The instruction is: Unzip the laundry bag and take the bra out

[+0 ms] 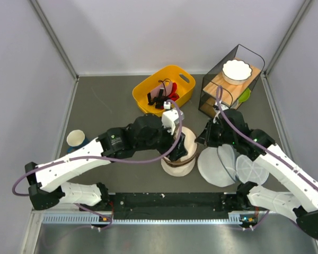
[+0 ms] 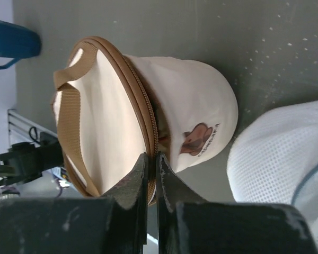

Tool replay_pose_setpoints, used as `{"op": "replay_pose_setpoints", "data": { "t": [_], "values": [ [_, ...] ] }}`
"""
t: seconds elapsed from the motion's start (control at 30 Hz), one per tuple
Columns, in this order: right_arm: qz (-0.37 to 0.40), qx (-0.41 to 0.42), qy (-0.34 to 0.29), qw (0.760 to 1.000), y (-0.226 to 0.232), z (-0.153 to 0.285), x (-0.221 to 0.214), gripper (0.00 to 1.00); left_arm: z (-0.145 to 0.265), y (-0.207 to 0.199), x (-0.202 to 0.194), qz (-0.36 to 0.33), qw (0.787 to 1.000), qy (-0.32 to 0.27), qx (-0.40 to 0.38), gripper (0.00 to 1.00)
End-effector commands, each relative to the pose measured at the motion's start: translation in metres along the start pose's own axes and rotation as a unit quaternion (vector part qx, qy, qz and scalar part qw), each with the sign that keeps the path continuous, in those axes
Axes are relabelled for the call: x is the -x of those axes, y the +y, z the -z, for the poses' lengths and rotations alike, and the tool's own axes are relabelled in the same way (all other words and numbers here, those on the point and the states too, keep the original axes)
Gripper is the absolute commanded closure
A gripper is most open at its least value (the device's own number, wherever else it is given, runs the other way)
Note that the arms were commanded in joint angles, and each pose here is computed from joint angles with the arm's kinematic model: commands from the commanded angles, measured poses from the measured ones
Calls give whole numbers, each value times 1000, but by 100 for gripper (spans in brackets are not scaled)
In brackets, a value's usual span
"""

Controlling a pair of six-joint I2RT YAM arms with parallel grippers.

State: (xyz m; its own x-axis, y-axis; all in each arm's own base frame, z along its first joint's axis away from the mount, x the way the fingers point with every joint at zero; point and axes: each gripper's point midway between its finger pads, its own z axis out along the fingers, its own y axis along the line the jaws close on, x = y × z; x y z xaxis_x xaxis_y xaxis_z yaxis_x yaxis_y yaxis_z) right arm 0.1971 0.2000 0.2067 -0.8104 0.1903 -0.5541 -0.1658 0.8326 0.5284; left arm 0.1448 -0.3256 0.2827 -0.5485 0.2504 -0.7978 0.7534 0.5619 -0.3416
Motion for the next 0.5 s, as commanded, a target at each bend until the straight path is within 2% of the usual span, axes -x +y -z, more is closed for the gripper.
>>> {"op": "replay_pose_setpoints", "data": {
  "t": [0.0, 0.17, 0.37, 0.47],
  "values": [
    [-8, 61, -13, 998, 36, 18, 21, 100, -13, -8, -3, -40, 999, 20, 5, 21],
    [-32, 73, -1, 997, 47, 19, 22, 100, -22, -26, -7, -48, 999, 21, -16, 20],
    [-46, 76, 16, 996, 51, 13, 20, 100, -35, -30, -17, -91, 995, 32, 32, 20],
    [-46, 79, 13, 996, 53, 15, 22, 100, -43, -23, -26, -121, 988, 46, 85, 21]
  ]
}}
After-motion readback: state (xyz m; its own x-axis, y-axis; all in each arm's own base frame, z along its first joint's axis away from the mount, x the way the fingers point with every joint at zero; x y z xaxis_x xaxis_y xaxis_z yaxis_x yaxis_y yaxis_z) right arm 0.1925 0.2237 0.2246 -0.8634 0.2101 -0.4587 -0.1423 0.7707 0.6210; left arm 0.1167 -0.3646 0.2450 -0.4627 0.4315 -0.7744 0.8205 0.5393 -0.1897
